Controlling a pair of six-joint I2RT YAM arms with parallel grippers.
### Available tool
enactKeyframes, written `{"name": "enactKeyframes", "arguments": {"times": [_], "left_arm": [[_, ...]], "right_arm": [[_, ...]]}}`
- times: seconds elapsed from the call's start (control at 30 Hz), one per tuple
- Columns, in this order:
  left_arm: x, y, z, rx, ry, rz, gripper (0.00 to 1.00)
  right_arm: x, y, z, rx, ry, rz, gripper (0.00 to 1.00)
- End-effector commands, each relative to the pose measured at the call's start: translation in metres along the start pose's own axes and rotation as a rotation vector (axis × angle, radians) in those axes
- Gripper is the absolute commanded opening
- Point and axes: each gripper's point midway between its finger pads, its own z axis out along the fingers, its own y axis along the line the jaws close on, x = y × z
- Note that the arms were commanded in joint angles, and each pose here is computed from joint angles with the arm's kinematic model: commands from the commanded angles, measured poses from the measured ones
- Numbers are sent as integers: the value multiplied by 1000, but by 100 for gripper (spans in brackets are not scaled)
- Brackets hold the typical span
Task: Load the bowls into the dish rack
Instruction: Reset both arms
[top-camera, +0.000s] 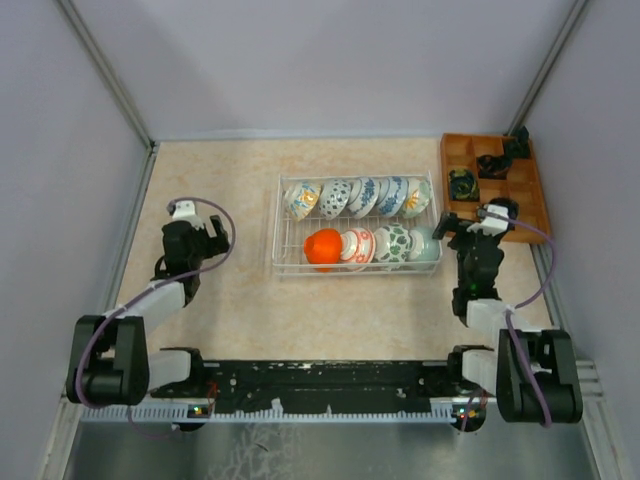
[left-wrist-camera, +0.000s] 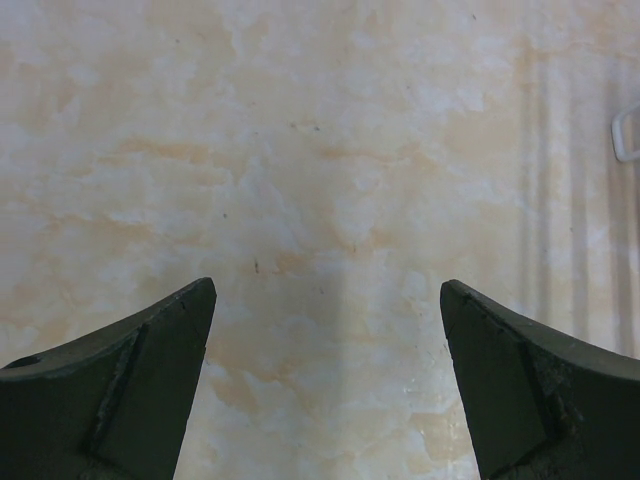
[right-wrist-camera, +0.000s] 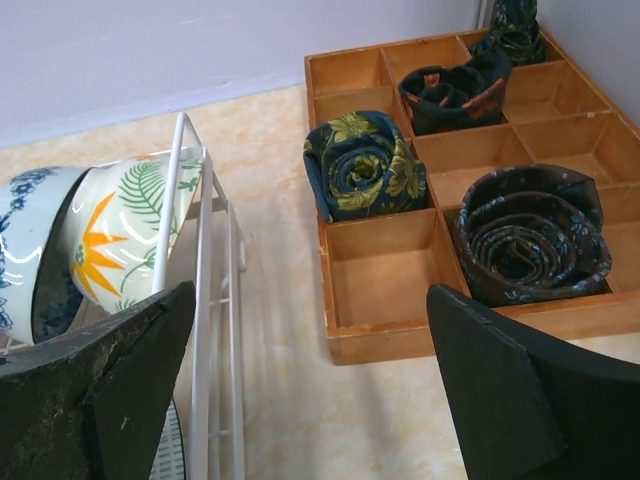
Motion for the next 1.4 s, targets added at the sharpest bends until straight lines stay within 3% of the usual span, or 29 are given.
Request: {"name": "enactKeyframes", "arguments": {"times": [0.0,0.33,0.43,0.8,1.1,1.2,1.37], "left_arm": [[-20,7,6,-14,-108,28,100],[-19,24,15,-51,-239,101,100],[-14,17,28,4,-188,140,99],[-20,7,29,79,-226,159,99],[-19,7,18,87,-242,139,99],[-21,15,1,57,-312,85,99],[-23,29,-50,25,-547,-30,100]], "right_arm": [[24,5,-5,-48,25,-42,99],[29,8,-11,-91,-60,-84,99],[25,11,-17,-120,-131,-87,99],[40,44,-12,-322,-51,-183,99],[40,45,-12,-326,-50,-181,99],[40,44,-12,-324,-52,-181,99],[40,44,-13,-322,-53,-182,99]]}}
